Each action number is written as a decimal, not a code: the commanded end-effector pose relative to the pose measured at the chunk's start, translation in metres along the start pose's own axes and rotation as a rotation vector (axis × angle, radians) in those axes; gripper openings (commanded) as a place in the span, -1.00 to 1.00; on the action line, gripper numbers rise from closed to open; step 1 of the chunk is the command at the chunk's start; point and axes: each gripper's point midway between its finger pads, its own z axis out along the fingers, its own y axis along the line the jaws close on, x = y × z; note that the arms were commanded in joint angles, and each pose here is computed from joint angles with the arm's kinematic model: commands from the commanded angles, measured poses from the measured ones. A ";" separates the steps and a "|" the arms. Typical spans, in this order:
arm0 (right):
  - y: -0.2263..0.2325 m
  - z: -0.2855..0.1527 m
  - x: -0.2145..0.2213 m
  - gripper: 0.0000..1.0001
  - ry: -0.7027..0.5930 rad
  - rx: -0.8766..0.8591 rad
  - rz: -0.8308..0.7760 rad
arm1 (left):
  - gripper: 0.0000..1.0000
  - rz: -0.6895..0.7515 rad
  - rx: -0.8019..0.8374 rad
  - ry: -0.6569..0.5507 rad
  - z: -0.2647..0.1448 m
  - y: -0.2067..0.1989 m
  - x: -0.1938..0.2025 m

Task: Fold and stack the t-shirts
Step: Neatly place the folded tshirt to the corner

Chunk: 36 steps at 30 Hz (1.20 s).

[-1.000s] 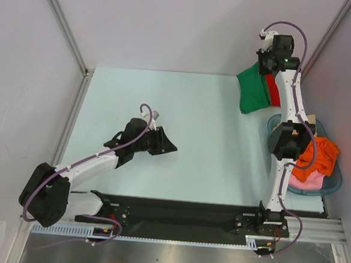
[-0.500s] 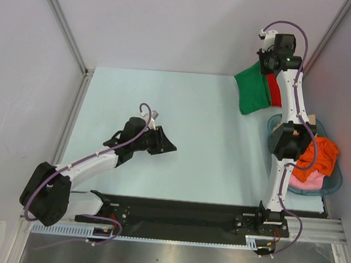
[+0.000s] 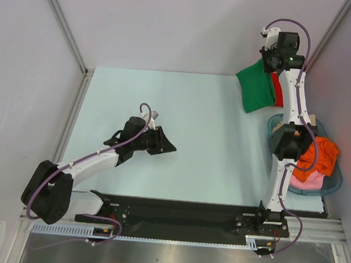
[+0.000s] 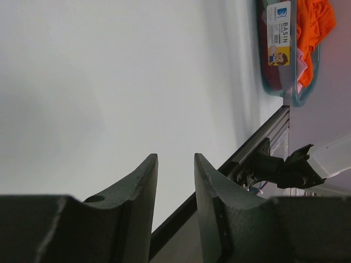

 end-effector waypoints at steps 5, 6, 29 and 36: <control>-0.055 -0.042 -0.057 -1.00 -0.193 0.147 -0.003 | -0.25 0.017 0.045 -0.006 0.001 -0.009 -0.009; -0.056 -0.040 -0.057 -1.00 -0.197 0.147 -0.003 | -0.25 0.016 0.045 -0.004 0.002 -0.009 -0.008; -0.037 -0.062 -0.097 -1.00 -0.324 0.129 -0.001 | -0.25 -0.012 0.058 0.019 0.006 -0.003 -0.004; -0.021 -0.053 -0.094 -1.00 -0.305 0.106 -0.003 | -0.26 -0.016 0.063 0.017 0.004 -0.004 -0.003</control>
